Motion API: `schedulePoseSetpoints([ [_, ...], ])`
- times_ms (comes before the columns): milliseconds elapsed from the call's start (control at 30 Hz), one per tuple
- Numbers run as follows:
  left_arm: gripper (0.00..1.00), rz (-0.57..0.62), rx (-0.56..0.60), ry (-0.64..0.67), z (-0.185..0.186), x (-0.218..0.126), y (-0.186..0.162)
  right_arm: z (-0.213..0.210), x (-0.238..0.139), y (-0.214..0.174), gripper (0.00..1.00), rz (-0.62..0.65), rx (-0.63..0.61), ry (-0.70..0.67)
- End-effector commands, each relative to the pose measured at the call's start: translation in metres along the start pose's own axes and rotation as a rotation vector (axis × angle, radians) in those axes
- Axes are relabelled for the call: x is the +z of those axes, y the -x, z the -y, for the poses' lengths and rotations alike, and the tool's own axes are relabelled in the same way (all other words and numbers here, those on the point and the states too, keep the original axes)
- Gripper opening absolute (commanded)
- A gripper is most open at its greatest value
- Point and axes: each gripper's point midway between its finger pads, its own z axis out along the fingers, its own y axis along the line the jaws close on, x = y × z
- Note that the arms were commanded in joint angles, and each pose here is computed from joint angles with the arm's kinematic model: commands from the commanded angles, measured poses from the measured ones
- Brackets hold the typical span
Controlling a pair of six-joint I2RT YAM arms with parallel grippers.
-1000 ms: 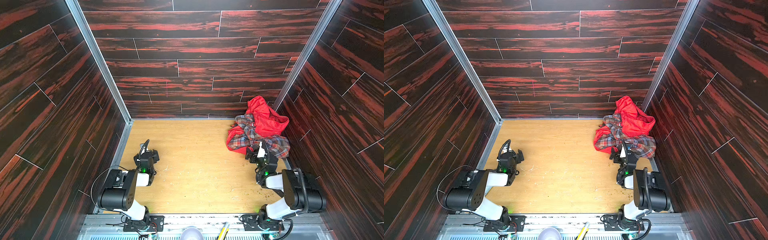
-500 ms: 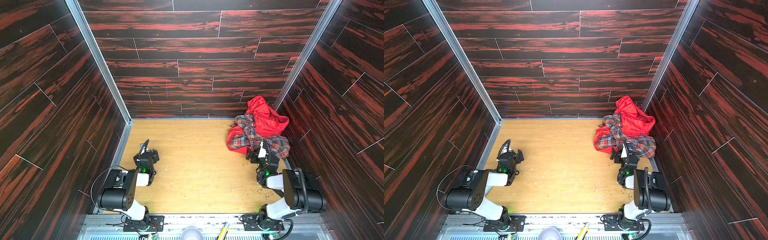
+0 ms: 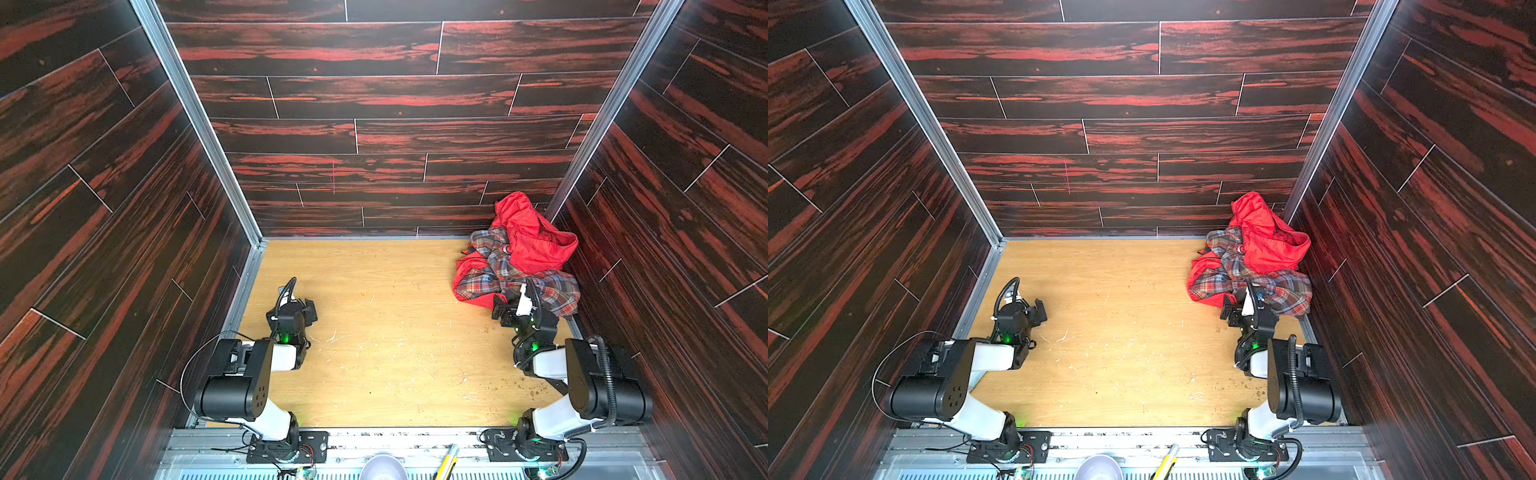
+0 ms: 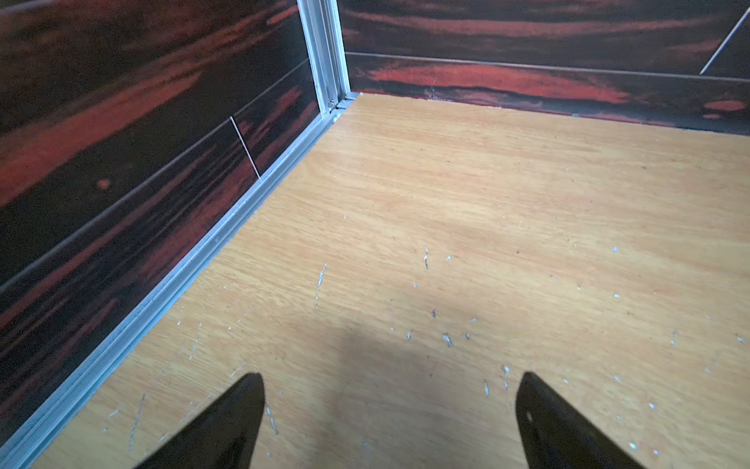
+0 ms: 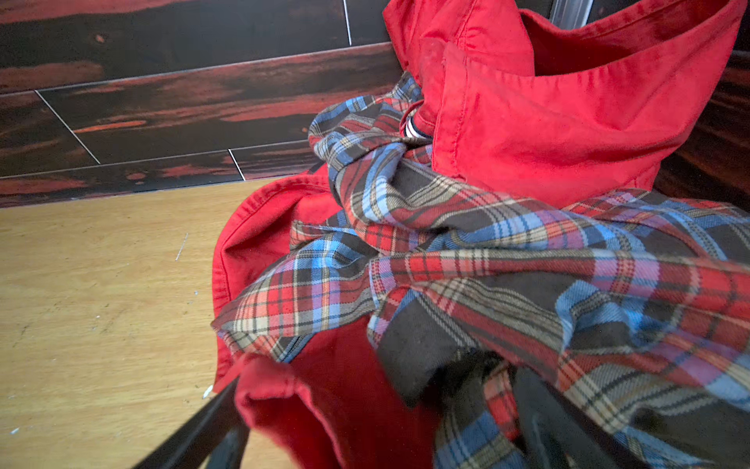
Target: Pick out a specific cloth from the pile
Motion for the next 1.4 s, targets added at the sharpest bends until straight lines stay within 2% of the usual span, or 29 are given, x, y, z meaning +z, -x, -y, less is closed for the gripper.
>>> schedulePoseSetpoints([
  [0, 0.99, 0.041, -0.016, -0.008, 0.001, -0.001, 0.018, 0.000, 0.003, 0.004, 0.99, 0.010, 0.004, 0.004],
  [300, 0.99, 0.042, -0.043, 0.008, -0.005, -0.001, 0.018, 0.000, 0.002, 0.004, 0.98, 0.012, 0.004, 0.005],
  [400, 0.99, 0.057, -0.063, 0.012, -0.008, -0.001, 0.022, 0.011, -0.003, 0.015, 0.98, 0.036, 0.035, -0.061],
  [467, 0.99, 0.088, -0.046, 0.011, -0.006, -0.002, 0.044, 0.015, -0.013, 0.029, 0.98, 0.056, 0.040, -0.099],
  [533, 0.99, -0.017, 0.033, -0.087, 0.013, -0.012, 0.055, 0.012, -0.019, 0.047, 0.98, 0.069, 0.033, -0.094],
  [600, 0.99, -0.015, 0.002, -0.093, 0.013, -0.030, 0.088, 0.016, -0.019, 0.068, 0.98, 0.073, 0.052, -0.123],
  [667, 0.99, -0.011, -0.042, -0.089, 0.008, -0.051, 0.118, 0.017, -0.007, 0.089, 0.98, 0.002, 0.065, -0.147],
  [767, 0.99, -0.096, -0.094, -0.193, 0.020, -0.086, 0.140, 0.003, 0.022, 0.118, 0.98, -0.150, 0.003, -0.180],
  [867, 0.99, -0.238, -0.151, -0.381, 0.056, -0.118, 0.138, -0.028, 0.049, 0.142, 0.98, -0.257, -0.100, -0.165],
  [1000, 0.99, -0.358, -0.134, -0.575, 0.114, -0.160, 0.134, -0.084, 0.070, 0.152, 0.94, -0.339, -0.179, -0.017],
  [1100, 0.99, -0.357, -0.081, -0.594, 0.142, -0.175, 0.139, -0.114, 0.082, 0.142, 0.90, -0.393, -0.186, 0.113],
  [1167, 0.99, -0.357, -0.092, -0.592, 0.154, -0.178, 0.142, -0.123, 0.094, 0.127, 0.89, -0.442, -0.212, 0.153],
  [1233, 0.99, -0.358, -0.125, -0.611, 0.167, -0.179, 0.146, -0.130, 0.109, 0.109, 0.80, -0.521, -0.236, 0.190],
  [1367, 0.99, -0.380, -0.103, -0.670, 0.197, -0.186, 0.146, -0.117, 0.151, 0.073, 0.68, -0.662, -0.284, 0.116],
])
